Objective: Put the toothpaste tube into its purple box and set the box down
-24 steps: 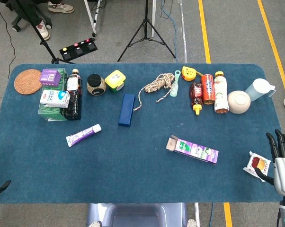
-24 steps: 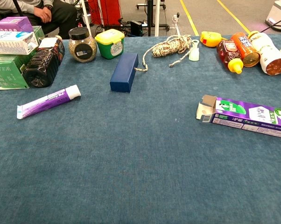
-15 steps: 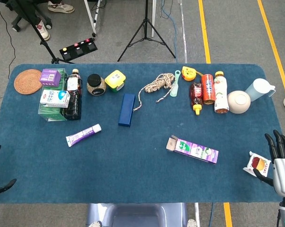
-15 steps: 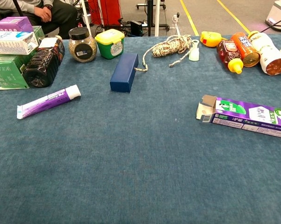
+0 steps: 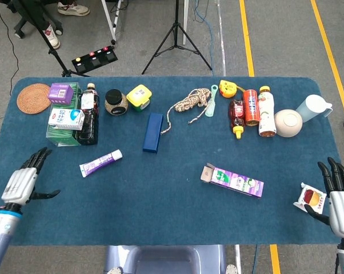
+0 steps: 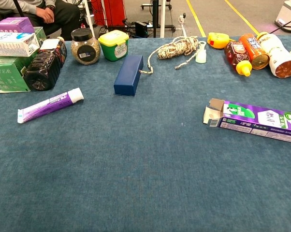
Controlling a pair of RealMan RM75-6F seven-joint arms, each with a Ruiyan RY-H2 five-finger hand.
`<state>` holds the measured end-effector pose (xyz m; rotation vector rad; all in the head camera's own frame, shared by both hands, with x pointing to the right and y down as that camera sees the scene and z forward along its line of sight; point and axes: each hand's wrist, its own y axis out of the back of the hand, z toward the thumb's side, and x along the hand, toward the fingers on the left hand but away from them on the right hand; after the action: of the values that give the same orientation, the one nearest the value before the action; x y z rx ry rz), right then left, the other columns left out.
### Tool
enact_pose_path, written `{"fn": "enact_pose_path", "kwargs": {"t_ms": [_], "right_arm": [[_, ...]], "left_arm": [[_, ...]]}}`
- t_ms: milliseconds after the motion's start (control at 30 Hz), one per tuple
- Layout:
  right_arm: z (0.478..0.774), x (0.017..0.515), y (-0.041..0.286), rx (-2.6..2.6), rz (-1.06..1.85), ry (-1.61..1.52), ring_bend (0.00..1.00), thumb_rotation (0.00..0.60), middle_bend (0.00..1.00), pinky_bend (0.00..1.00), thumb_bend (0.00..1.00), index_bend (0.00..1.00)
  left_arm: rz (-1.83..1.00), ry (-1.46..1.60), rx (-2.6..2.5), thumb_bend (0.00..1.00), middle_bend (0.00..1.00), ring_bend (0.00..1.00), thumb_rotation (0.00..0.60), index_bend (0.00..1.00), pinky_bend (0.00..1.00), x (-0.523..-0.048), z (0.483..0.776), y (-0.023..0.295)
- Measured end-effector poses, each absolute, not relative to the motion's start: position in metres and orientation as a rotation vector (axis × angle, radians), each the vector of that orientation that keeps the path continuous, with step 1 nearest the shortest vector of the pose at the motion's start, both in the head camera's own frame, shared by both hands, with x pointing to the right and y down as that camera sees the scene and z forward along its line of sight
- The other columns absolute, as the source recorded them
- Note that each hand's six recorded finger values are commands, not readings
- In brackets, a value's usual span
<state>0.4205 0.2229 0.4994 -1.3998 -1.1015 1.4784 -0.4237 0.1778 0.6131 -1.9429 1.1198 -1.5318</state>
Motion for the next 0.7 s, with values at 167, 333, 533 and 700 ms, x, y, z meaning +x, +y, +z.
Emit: {"fn": "enact_pose_path", "kwargs": {"t_ms": [167,333,533,700], "right_arm": [[0.499,0.423,0.222,-1.403,1.482,-1.108,0.0,0.6,0.0,0.0,0.0,0.03],[0.499,0.423,0.221,-1.411,1.481,-1.111,0.0,0.6,0.0,0.0,0.0,0.03],[0.499,0.423,0.221,-1.422,1.48,-1.111,0.0,0.6,0.0,0.0,0.0,0.04],[0.5,0.423,0.221,-1.427,1.48,-1.113,0.0,0.6,0.0,0.0,0.0,0.03]], "left_arm": [[-1.592,1.098,-1.989,0.03,0.0,0.0,0.6,0.0,0.19,-0.403,0.632,0.163],[-1.634,1.06,-2.0,0.03,0.0,0.0,0.6,0.03,0.19,-0.384,0.645,0.154],[-1.679,1.014,-2.001,0.05,0.04,0.03,0.6,0.15,0.21,-0.359,0.663,0.148],[-1.704,0.997,-1.991,0.06,0.07,0.05,0.6,0.21,0.21,-0.346,0.677,0.144]]}}
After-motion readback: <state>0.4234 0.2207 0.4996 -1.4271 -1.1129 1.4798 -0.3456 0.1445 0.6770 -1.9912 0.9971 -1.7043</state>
